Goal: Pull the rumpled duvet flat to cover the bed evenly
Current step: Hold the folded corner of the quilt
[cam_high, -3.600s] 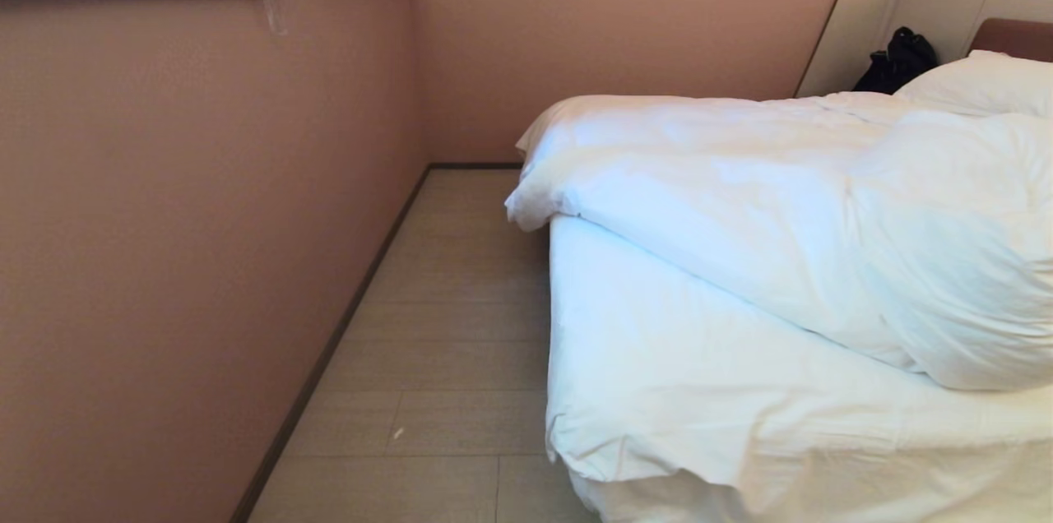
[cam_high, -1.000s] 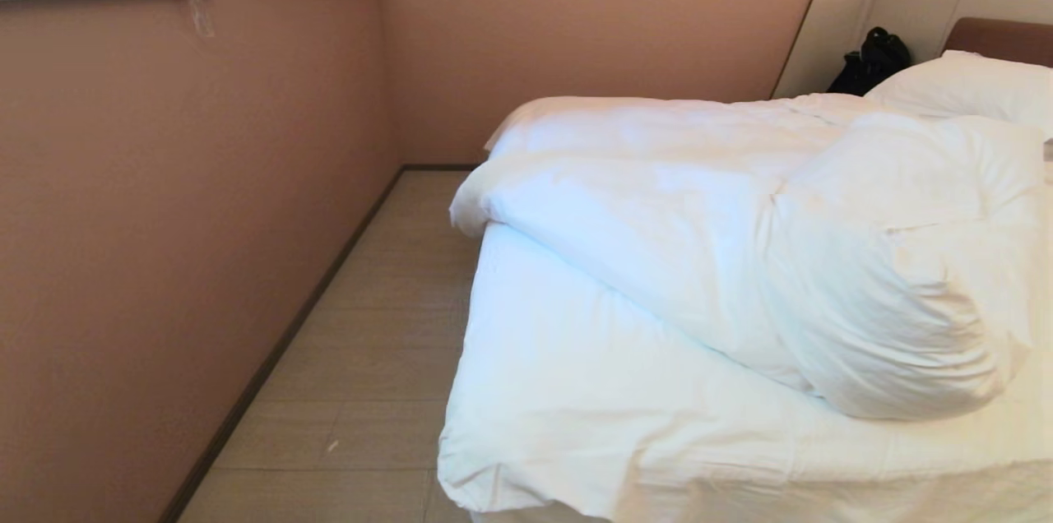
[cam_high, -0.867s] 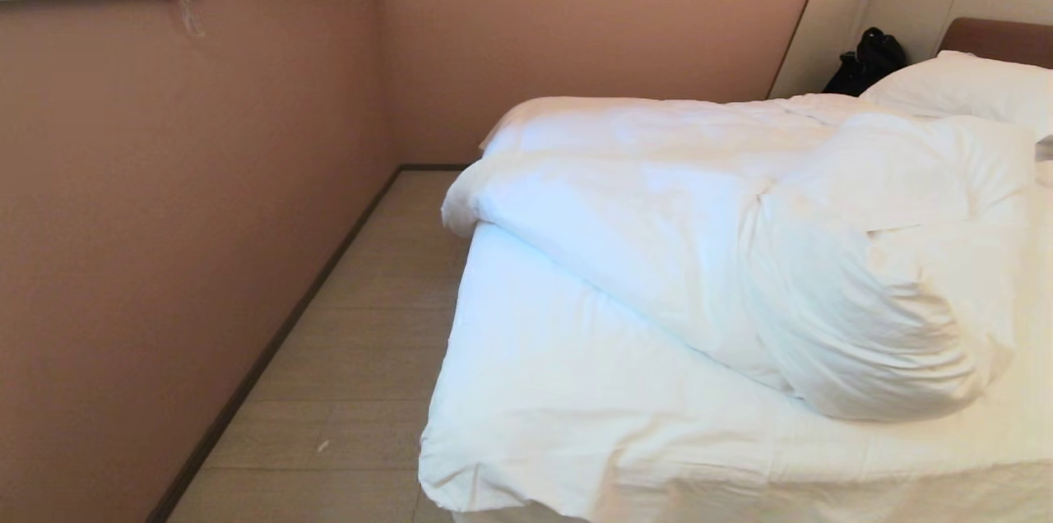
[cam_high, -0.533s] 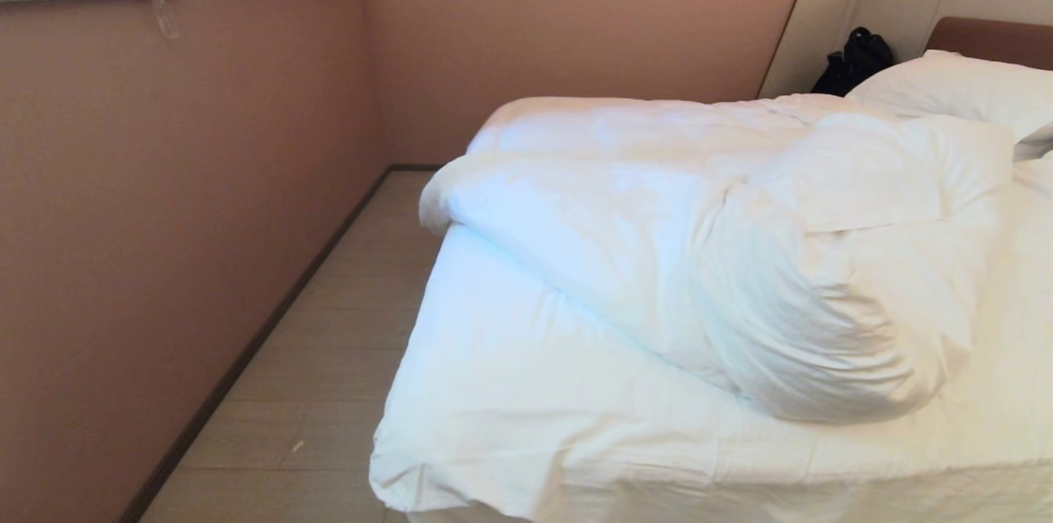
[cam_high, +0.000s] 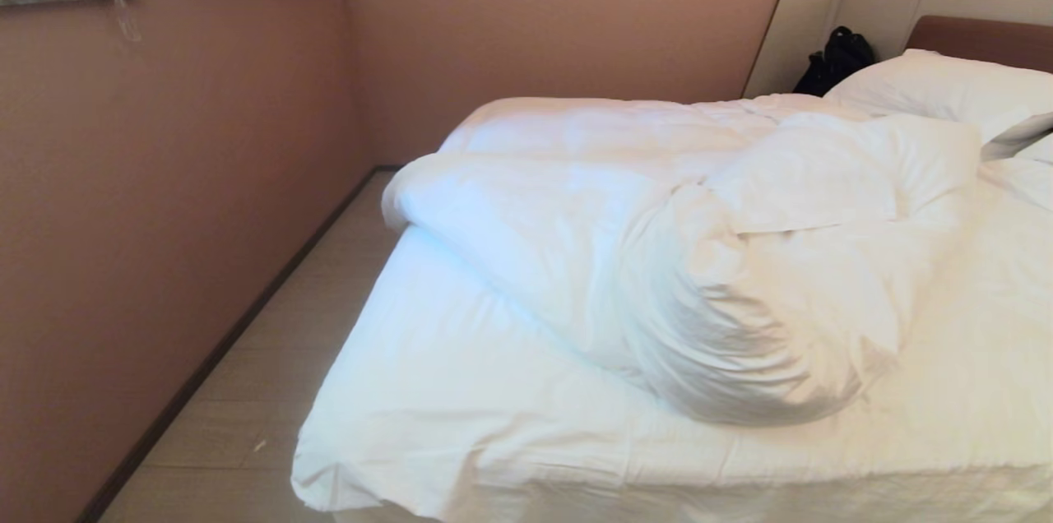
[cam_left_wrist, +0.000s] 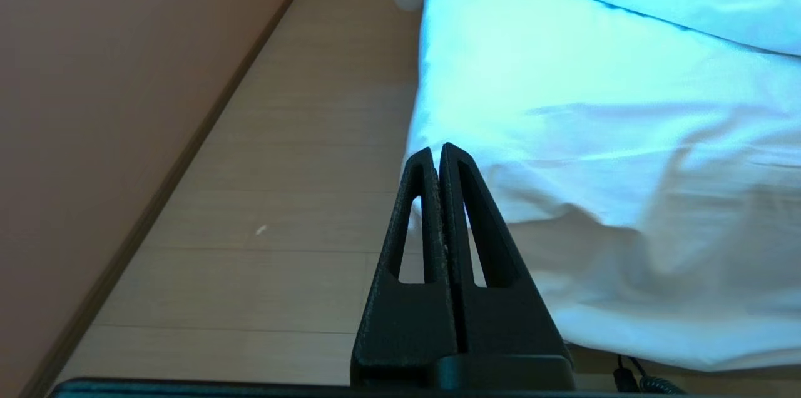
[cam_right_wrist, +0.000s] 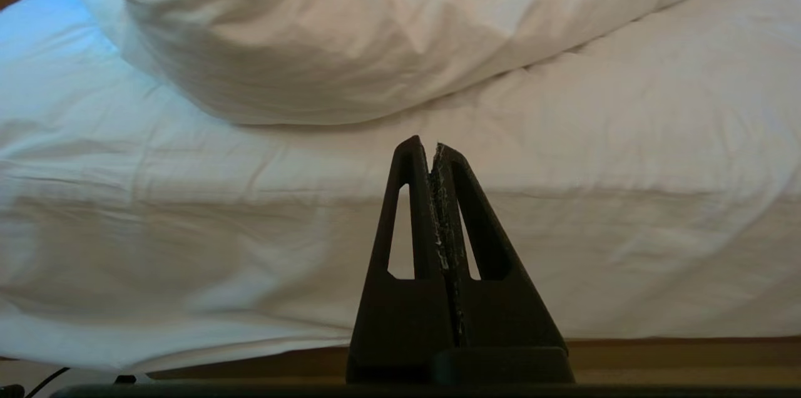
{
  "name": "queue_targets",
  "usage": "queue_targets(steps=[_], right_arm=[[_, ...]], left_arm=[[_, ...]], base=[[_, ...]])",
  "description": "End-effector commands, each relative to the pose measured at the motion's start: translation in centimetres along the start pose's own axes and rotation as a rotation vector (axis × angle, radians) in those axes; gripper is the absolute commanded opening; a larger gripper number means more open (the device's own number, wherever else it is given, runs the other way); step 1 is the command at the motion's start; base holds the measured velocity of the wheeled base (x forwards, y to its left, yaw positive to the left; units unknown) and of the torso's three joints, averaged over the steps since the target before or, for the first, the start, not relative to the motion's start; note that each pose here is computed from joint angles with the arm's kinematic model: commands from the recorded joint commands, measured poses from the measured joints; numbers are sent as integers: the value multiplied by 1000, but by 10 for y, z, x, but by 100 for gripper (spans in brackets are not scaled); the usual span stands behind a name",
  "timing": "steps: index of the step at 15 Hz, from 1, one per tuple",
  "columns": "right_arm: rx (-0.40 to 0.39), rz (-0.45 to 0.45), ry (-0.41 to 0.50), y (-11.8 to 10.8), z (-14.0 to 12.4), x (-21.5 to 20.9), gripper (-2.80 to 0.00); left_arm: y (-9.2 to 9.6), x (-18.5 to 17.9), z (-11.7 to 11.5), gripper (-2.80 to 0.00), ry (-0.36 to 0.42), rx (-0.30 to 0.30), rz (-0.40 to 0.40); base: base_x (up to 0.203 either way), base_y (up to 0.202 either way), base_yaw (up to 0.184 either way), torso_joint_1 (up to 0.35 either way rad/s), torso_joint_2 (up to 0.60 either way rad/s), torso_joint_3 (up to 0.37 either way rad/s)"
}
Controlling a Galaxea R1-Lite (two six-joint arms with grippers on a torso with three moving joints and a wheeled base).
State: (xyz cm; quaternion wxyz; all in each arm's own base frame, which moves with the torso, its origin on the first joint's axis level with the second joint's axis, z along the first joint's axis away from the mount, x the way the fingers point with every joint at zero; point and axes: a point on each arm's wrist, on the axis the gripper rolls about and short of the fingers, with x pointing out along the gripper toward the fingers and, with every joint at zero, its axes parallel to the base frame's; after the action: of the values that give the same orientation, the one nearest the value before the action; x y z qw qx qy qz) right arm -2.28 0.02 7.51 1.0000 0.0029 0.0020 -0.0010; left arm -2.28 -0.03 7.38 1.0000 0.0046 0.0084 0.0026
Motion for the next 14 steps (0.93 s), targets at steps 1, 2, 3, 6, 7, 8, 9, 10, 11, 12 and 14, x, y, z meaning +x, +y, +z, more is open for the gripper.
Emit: queue_targets(steps=[1,2,3,6,7,8,9,10,11,12,14], right_arm=[[0,0,1,0,0,0,-280],[0,0,0,0,0,0,-280],[0,0,2,0,0,0,-280],[0,0,1,0,0,0,-280],[0,0,0,0,0,0,-280],[0,0,1,0,0,0,-280],[0,0,0,0,0,0,-280],[0,0,1,0,0,0,-280],[0,0,1,0,0,0,-280],[-1,0,2,0,0,0,-280],[0,0,1,0,0,0,-280]], left_arm=[[0,0,0,-280,0,0,-1],[0,0,0,-280,0,0,-1],[0,0,0,-280,0,0,-1],[0,0,0,-280,0,0,-1],[0,0,0,-280,0,0,-1],[0,0,0,-280,0,0,-1],[0,0,0,-280,0,0,-1],[0,0,0,-280,0,0,-1],[0,0,0,-280,0,0,-1],[0,0,0,-280,0,0,-1],[0,0,0,-280,0,0,-2]], base=[[0,-191,-2,3,5,0],[0,-193,-1,0,5,7],[0,-191,1,7,2,-2],[0,-193,0,4,3,4],[0,-191,-1,2,2,6],[0,-194,3,2,2,2],[0,-196,0,2,2,2],[0,-192,1,-1,0,6],[0,-197,1,5,1,-1],[0,-192,0,-2,-2,-2],[0,-197,-1,3,2,7]])
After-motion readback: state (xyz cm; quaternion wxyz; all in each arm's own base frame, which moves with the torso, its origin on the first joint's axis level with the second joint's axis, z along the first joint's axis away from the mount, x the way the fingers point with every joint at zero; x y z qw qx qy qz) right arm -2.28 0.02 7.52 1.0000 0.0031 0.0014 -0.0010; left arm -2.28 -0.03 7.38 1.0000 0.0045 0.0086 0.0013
